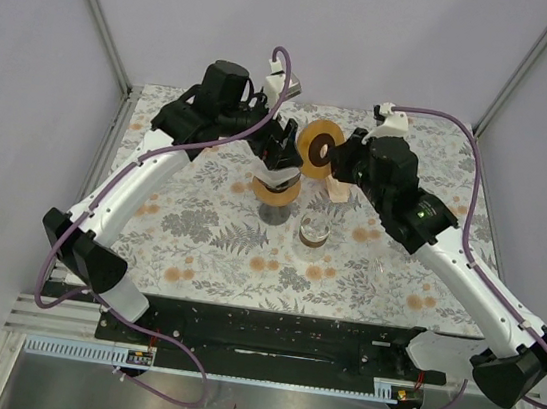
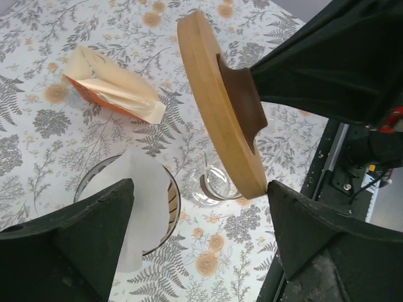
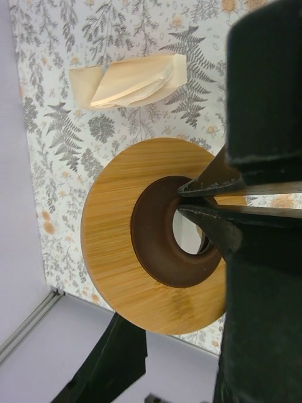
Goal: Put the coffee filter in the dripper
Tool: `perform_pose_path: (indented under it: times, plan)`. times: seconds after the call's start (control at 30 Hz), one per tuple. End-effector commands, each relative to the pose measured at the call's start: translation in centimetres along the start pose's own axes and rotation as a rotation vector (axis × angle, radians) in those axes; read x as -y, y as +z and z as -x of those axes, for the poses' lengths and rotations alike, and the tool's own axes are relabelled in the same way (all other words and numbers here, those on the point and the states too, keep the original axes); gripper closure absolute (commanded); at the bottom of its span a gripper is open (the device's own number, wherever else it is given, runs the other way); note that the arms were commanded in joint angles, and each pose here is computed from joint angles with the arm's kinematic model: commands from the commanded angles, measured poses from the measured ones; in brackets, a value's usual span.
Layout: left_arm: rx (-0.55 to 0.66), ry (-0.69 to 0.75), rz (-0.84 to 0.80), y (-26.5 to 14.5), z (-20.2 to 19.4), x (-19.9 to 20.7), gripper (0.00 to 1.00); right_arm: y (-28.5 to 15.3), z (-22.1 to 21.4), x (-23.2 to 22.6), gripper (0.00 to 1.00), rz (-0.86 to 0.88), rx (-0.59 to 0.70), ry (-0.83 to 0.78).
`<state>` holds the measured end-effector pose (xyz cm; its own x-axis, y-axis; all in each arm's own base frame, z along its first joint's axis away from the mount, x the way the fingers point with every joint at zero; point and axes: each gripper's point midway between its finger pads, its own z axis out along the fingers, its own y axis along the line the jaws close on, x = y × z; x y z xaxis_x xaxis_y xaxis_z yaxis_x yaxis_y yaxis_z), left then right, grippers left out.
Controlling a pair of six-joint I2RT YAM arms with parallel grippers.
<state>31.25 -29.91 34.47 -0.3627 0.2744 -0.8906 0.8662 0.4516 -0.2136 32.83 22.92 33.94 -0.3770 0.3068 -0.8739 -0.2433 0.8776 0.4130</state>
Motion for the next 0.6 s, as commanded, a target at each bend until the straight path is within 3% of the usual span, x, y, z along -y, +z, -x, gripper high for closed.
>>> perform_pose_path:
  times: [0.0,0.17,0.43,0.53,0.57]
  plan:
    - [0.058,0.037,-0.004,-0.6,2.0,0.3,0.17,-0.9,4.8,-3.2,1.00,0.091,0.149,0.036]
    - [0.086,0.015,-0.166,-0.3,2.2,3.0,0.35,-0.6,4.5,-4.4,1.00,0.151,0.136,0.032]
    - [0.078,0.027,-0.215,-0.2,1.5,3.6,0.99,-0.3,4.3,-5.2,1.00,0.190,0.132,0.026]
    - [0.076,0.069,-0.146,-0.2,1.3,2.5,1.00,-0.5,3.9,-5.2,0.98,0.197,0.104,-0.014]
    - [0.076,0.100,-0.106,-0.6,1.3,2.0,1.00,-0.7,3.7,-4.9,0.85,0.185,0.085,-0.036]
